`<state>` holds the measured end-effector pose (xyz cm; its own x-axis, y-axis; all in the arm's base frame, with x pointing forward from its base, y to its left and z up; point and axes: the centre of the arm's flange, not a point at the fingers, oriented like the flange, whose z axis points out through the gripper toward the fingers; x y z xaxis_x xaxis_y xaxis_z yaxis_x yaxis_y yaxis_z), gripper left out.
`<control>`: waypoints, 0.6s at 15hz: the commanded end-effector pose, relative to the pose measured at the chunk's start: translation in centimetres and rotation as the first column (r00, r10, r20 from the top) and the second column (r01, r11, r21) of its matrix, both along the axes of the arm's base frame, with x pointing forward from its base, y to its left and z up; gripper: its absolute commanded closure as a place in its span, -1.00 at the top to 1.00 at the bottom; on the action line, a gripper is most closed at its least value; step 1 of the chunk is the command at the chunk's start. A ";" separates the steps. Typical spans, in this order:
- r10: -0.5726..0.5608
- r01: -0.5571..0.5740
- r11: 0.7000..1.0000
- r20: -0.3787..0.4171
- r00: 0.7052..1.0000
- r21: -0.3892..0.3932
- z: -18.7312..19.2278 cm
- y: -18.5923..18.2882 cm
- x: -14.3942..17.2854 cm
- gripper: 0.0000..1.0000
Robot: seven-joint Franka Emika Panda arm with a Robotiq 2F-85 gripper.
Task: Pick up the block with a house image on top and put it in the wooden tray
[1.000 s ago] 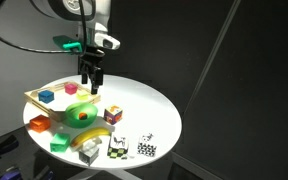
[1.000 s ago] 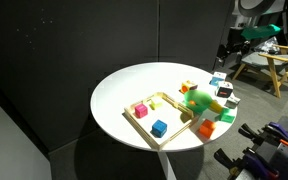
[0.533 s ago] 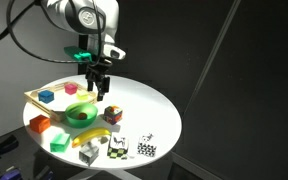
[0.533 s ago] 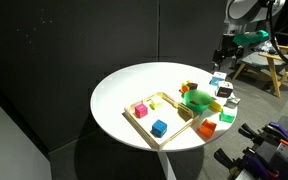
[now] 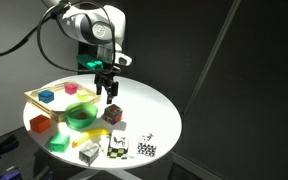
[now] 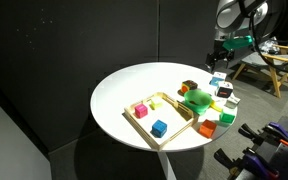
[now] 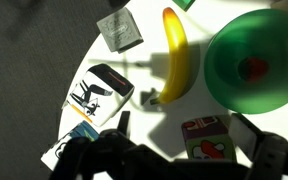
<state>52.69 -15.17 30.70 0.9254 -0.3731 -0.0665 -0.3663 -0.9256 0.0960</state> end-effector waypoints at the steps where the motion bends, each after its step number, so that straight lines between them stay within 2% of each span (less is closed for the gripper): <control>1: 0.003 -0.003 1.000 0.013 1.000 -0.021 -0.1 -0.4 3.0 1.00; 9: 0.015 -0.015 0.999 0.017 1.000 -0.030 -1.1 -1.0 7.6 1.00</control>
<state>57.76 -15.50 29.60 0.9340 -0.3556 -0.0359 -0.3500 -0.9303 0.1099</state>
